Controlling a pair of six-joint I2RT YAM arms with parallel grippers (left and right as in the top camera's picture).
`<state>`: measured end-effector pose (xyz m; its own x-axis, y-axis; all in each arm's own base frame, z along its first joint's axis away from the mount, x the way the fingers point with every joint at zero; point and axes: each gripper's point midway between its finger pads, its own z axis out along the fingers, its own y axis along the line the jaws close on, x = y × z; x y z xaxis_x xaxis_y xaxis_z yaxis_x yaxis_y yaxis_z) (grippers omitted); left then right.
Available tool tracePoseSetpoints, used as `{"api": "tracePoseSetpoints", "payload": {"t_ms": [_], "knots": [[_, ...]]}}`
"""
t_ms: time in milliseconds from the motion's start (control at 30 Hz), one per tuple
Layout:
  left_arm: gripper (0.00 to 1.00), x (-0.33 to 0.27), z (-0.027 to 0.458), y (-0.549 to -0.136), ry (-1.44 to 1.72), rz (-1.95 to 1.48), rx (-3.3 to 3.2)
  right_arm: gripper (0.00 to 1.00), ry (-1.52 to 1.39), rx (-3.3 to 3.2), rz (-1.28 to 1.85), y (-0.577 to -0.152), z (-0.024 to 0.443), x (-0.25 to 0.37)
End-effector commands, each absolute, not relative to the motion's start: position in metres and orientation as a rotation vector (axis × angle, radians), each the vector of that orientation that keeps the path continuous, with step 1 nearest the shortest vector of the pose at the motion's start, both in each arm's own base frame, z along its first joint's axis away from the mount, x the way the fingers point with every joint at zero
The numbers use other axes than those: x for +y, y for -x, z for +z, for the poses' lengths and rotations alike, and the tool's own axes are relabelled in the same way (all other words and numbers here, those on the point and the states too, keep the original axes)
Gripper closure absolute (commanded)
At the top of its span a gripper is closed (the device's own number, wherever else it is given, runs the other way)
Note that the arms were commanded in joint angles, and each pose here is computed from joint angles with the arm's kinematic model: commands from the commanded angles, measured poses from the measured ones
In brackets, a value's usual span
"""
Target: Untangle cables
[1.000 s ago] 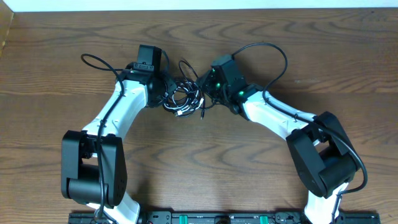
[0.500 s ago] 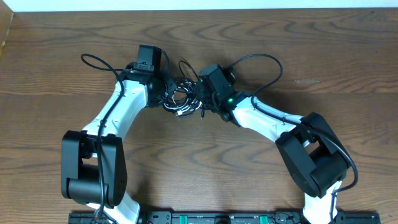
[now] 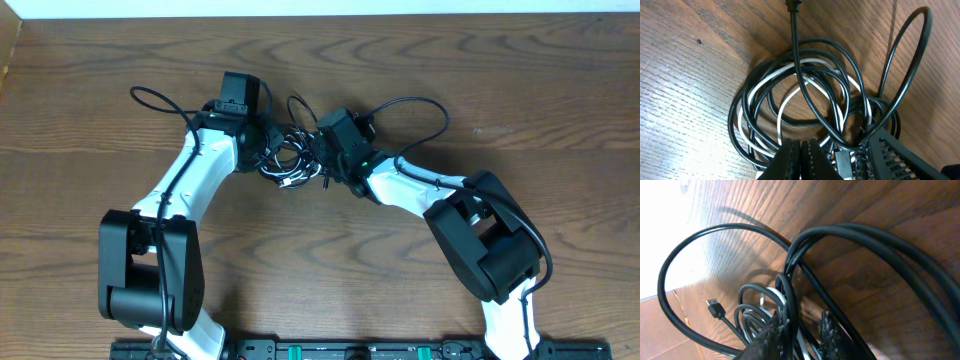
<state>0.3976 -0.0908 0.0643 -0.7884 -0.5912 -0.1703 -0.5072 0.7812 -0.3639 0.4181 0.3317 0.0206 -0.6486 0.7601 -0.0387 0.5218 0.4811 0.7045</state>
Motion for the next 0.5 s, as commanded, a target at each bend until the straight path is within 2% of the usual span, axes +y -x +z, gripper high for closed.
{"api": "tracePoseSetpoints", "payload": {"t_ms": [0,67,300,467], "knots": [[0.92,-0.086,0.054,-0.393,0.876,-0.399,2.716,0.86,-1.063,2.387,0.941,-0.421,0.017,0.332],[0.92,-0.086,0.054,-0.392,0.876,-0.399,2.717,0.99,-1.039,2.391,0.934,-0.422,0.017,0.331],[0.92,-0.086,0.054,-0.392,0.876,-0.399,2.717,0.99,-0.948,2.447,0.973,-0.424,0.019,0.329],[0.91,-0.086,0.054,-0.392,0.876,-0.399,2.717,0.99,-0.742,2.529,1.107,-0.422,0.030,0.335]]}}
